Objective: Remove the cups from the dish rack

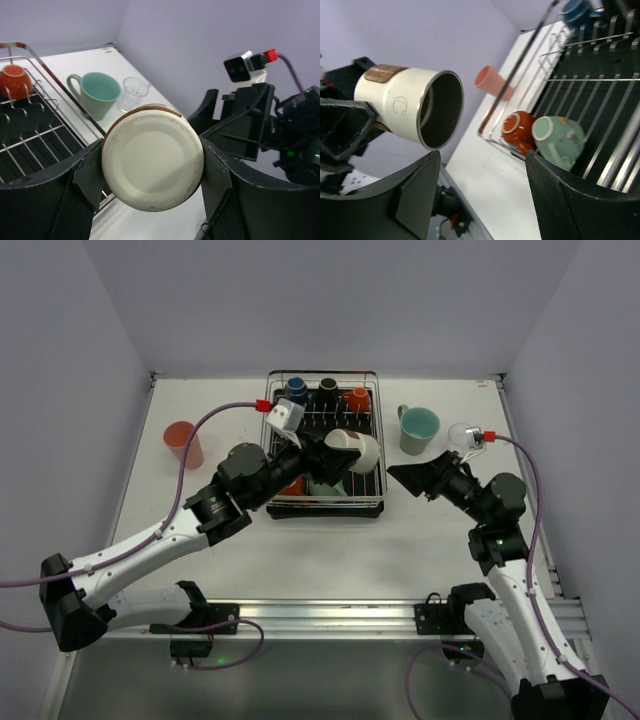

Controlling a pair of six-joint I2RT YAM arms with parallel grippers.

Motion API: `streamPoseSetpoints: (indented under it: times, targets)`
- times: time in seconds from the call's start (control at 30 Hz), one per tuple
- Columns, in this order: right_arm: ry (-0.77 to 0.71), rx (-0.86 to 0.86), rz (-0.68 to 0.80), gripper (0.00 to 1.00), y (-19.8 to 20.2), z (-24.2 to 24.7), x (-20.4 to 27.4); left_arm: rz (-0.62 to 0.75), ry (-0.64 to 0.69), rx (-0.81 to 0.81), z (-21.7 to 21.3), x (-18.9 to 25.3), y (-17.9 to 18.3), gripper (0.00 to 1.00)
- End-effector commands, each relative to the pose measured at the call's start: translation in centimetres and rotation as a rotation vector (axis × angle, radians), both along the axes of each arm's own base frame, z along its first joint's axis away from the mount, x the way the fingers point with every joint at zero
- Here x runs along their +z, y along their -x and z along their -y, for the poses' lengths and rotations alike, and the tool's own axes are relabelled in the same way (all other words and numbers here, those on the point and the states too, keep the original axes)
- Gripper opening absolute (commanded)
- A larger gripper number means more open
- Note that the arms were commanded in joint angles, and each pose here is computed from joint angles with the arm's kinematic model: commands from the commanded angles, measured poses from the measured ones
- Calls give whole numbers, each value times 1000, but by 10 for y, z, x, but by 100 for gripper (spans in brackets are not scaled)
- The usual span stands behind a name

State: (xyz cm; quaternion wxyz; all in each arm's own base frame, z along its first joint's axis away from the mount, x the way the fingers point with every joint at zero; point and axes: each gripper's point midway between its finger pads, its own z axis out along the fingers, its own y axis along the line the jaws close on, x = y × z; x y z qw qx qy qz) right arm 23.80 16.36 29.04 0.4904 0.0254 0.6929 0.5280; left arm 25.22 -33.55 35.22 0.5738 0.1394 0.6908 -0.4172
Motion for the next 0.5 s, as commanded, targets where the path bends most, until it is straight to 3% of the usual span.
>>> streamPoseSetpoints:
  times: [0.0, 0.37, 0.4, 0.47]
  targets:
    - [-92, 156, 97, 71, 25, -21, 39, -18, 227, -92, 0, 19, 20, 41]
    - [-134, 371, 188, 61, 55, -74, 62, -65, 353, -195, -3, 28, 43, 40]
    - [-141, 371, 187, 59, 54, -75, 63, -55, 373, -210, -3, 33, 45, 40]
    - [-162, 381, 198, 41, 56, -80, 67, -73, 390, -233, -2, 30, 49, 45]
